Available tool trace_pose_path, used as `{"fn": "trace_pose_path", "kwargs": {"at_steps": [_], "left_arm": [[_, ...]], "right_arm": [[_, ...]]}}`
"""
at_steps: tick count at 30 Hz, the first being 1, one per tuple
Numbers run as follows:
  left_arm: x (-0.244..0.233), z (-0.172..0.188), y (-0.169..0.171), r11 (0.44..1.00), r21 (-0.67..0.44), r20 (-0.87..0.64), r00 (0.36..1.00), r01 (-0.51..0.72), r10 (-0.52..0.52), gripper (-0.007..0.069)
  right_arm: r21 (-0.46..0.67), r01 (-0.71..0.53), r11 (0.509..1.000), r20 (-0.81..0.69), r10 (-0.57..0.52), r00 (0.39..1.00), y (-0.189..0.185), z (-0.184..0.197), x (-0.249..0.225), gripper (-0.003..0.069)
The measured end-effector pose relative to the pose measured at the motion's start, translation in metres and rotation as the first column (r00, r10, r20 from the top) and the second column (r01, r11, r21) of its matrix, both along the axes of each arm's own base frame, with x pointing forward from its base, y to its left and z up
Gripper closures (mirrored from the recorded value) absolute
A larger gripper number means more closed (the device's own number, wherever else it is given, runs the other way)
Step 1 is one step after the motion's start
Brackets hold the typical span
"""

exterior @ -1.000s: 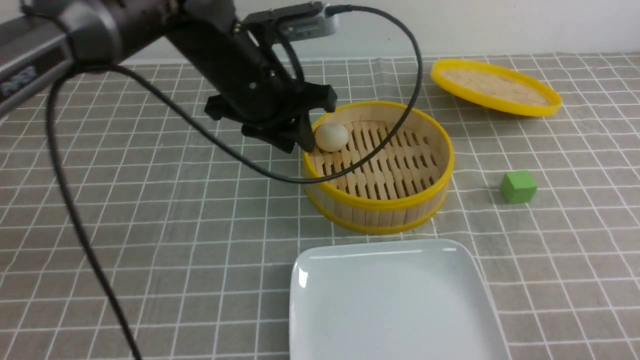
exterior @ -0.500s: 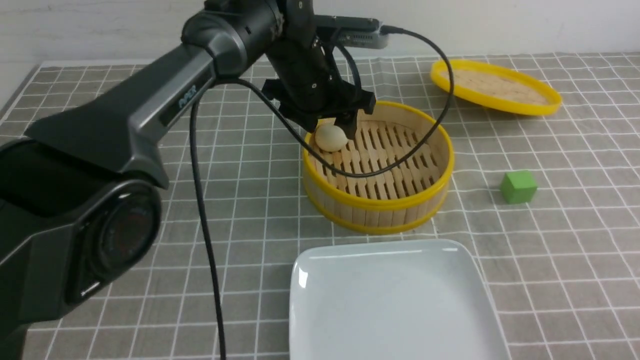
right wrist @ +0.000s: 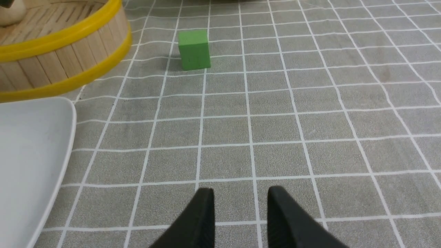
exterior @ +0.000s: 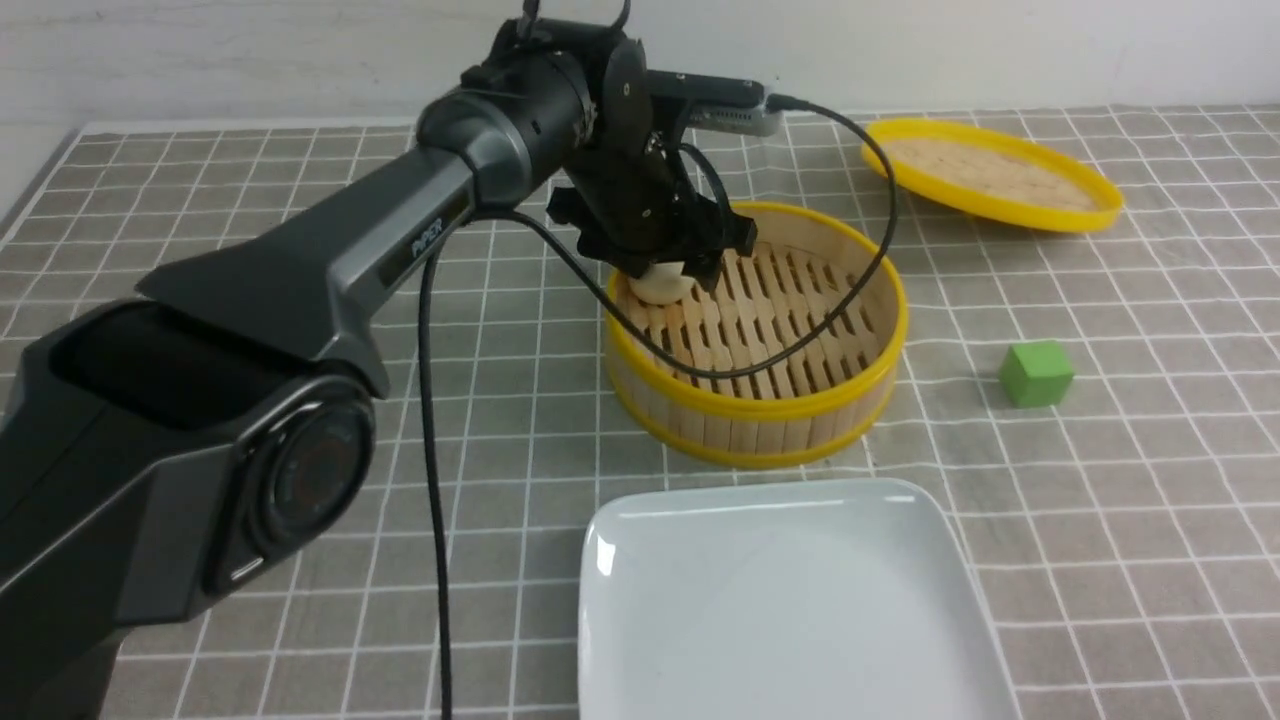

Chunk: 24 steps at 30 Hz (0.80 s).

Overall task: Put the steamed buns into the plate on the grey tablecloth.
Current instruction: 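Reach into the bamboo steamer and grasp a bun with the left gripper, then carry the bun from the bamboo steamer to the plate with the left gripper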

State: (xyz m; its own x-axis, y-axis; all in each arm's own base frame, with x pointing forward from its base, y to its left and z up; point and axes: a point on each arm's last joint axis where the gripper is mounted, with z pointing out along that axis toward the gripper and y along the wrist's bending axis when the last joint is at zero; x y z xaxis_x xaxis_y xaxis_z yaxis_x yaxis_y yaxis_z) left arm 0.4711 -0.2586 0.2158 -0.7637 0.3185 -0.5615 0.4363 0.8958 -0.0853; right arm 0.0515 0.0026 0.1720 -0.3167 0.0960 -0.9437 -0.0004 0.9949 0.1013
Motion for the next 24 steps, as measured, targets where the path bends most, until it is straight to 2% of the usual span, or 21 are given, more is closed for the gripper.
{"fn": "trace_pose_path", "kwargs": {"at_steps": [4, 7, 8, 9, 10, 11, 12, 13, 15, 21, 23, 24], "left_arm": [[0.003, -0.008, -0.001, 1.0, 0.004, 0.011, 1.0, -0.001, 0.001, 0.0109], [0.004, -0.01, -0.001, 1.0, 0.011, 0.013, 1.0, 0.0, 0.0, 0.0151], [0.004, -0.011, 0.0, 1.0, 0.018, 0.016, 1.0, 0.0, -0.001, 0.022], [0.005, -0.01, 0.0, 1.0, 0.019, 0.018, 1.0, 0.0, -0.001, 0.0229], [0.005, -0.011, 0.0, 1.0, 0.028, 0.021, 1.0, 0.001, -0.002, 0.0331], [0.005, -0.011, 0.0, 1.0, 0.028, 0.021, 1.0, 0.001, -0.002, 0.0331], [0.005, -0.011, 0.0, 0.999, 0.032, 0.023, 1.0, 0.002, -0.002, 0.0438], [0.005, -0.011, 0.001, 0.999, 0.034, 0.024, 1.0, 0.002, -0.003, 0.0505], [0.004, -0.009, 0.001, 0.999, 0.035, 0.021, 1.0, 0.002, -0.003, 0.0583], [-0.011, 0.029, 0.003, 1.0, -0.022, -0.017, 1.0, 0.004, -0.004, 0.0606], [-0.02, 0.053, 0.004, 0.998, -0.067, -0.018, 1.0, 0.008, -0.009, 0.0606], [-0.029, 0.078, 0.007, 0.995, -0.1, -0.006, 1.0, 0.014, -0.015, 0.0606]], "right_arm": [[0.0, 0.0, 1.0, 0.0, 0.0, 1.0, 0.0, 0.0, 0.0, 0.0419], [0.0, 0.0, 1.0, 0.0, 0.0, 1.0, 0.0, 0.0, 0.0, 0.0419], [0.0, 0.0, 1.0, 0.0, 0.0, 1.0, 0.0, 0.0, 0.0, 0.0419], [0.0, 0.0, 1.0, 0.0, 0.0, 1.0, 0.0, 0.0, 0.0, 0.0419], [0.0, 0.0, 1.0, 0.0, 0.0, 1.0, 0.0, 0.0, 0.0, 0.0419], [0.0, 0.0, 1.0, 0.0, 0.0, 1.0, 0.0, 0.0, 0.0, 0.0419], [0.0, 0.0, 1.0, 0.0, 0.0, 1.0, 0.0, 0.0, 0.0, 0.0419], [0.0, 0.0, 1.0, 0.0, 0.0, 1.0, 0.0, 0.0, 0.0, 0.0419], [0.0, 0.0, 1.0, 0.0, 0.0, 1.0, 0.0, 0.0, 0.0, 0.0419], [0.0, 0.0, 1.0, 0.0, 0.0, 1.0, 0.0, 0.0, 0.0, 0.0419], [0.0, 0.0, 1.0, 0.0, 0.0, 1.0, 0.0, 0.0, 0.0, 0.0419], [0.0, 0.0, 1.0, 0.0, 0.0, 1.0, 0.0, 0.0, 0.0, 0.0419]]}}
